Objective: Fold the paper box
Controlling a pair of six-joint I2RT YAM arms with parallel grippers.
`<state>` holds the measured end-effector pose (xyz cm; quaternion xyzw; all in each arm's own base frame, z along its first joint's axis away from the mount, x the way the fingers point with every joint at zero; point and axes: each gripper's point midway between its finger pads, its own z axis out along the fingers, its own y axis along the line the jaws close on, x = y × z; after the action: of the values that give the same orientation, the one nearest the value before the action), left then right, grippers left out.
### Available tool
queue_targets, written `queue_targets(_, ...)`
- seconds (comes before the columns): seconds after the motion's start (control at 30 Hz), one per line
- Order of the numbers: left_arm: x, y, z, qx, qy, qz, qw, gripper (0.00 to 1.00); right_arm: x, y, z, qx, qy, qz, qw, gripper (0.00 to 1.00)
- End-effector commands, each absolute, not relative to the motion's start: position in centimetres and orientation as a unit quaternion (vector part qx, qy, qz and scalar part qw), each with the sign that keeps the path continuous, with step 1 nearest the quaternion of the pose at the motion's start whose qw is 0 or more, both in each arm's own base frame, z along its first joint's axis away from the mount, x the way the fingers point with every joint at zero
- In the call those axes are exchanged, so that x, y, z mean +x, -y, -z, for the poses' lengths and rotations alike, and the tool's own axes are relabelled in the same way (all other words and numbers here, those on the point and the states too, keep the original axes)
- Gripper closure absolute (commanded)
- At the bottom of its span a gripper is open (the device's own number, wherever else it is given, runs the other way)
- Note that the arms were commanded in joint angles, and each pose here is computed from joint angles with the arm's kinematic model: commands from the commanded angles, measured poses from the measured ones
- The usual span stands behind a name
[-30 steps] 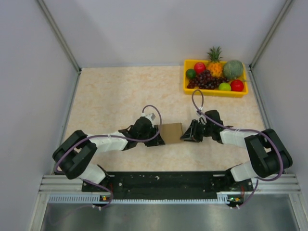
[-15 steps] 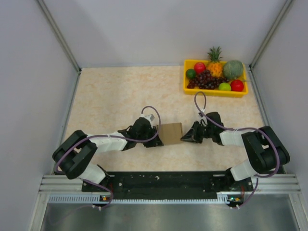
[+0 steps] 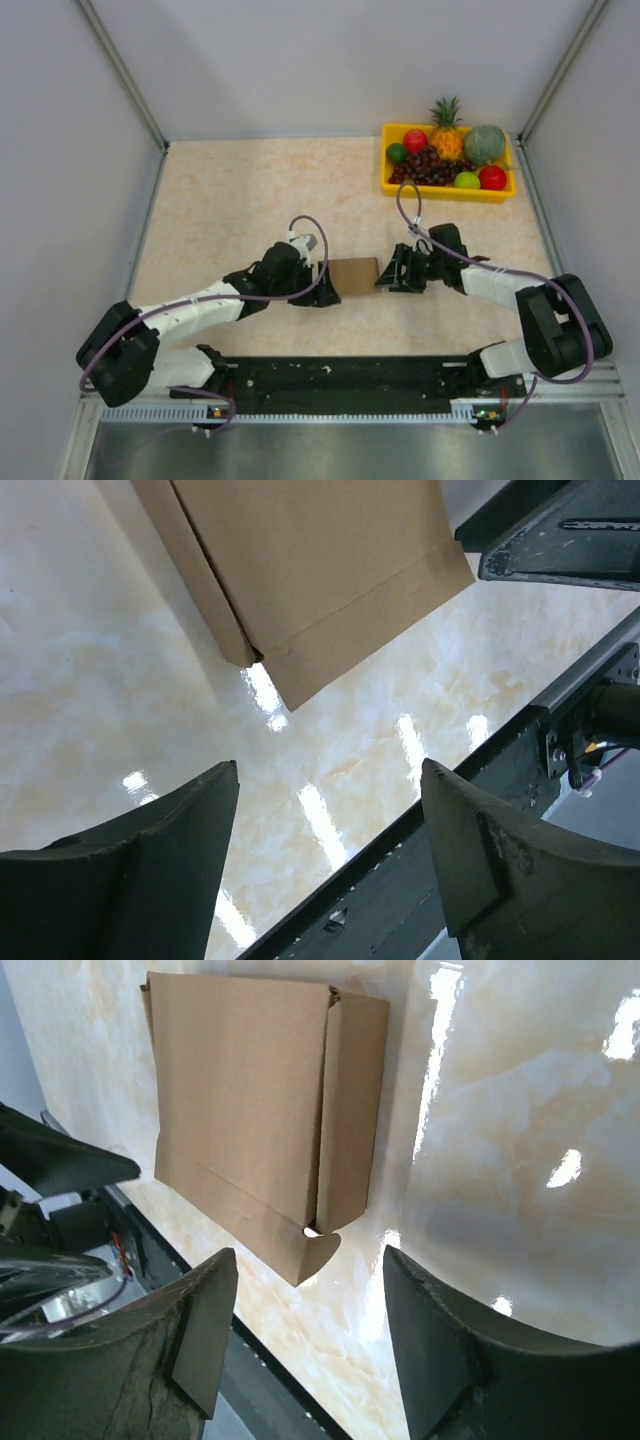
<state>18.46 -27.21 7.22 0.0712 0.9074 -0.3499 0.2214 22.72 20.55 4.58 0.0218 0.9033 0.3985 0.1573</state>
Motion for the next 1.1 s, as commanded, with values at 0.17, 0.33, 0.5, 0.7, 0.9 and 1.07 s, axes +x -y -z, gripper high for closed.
queue_targets(0.17,20.3,27.3,-8.8,0.134,-0.901,0.329,0.247,0.26,24.1,-20.3,-6.1,-0.048,-0.892,-0.392,0.221,0.38)
queue_targets(0.33,21.6,26.8,-7.3,0.144,-0.919,0.28,0.238,0.35,24.2,-19.9,-6.7,-0.054,-0.892,-0.379,0.239,0.39)
queue_targets(0.5,22.2,27.6,-8.1,0.147,-0.911,0.293,0.25,0.3,24.1,-20.0,-6.6,-0.065,-0.899,-0.36,0.241,0.41)
queue_targets(0.7,21.5,25.8,-8.4,0.141,-0.897,0.293,0.298,0.39,24.3,-19.7,-9.8,-0.083,-0.886,-0.338,0.306,0.38)
queue_targets(0.9,22.9,24.2,-8.6,0.03,-0.885,0.329,0.328,0.47,22.2,-22.8,-12.8,-0.131,-0.84,-0.344,0.398,0.36)
queue_targets(1.07,26.6,24.4,-10.3,-0.021,-0.869,0.368,0.33,0.28,19.0,-26.2,-14.0,-0.185,-0.796,-0.377,0.436,0.37)
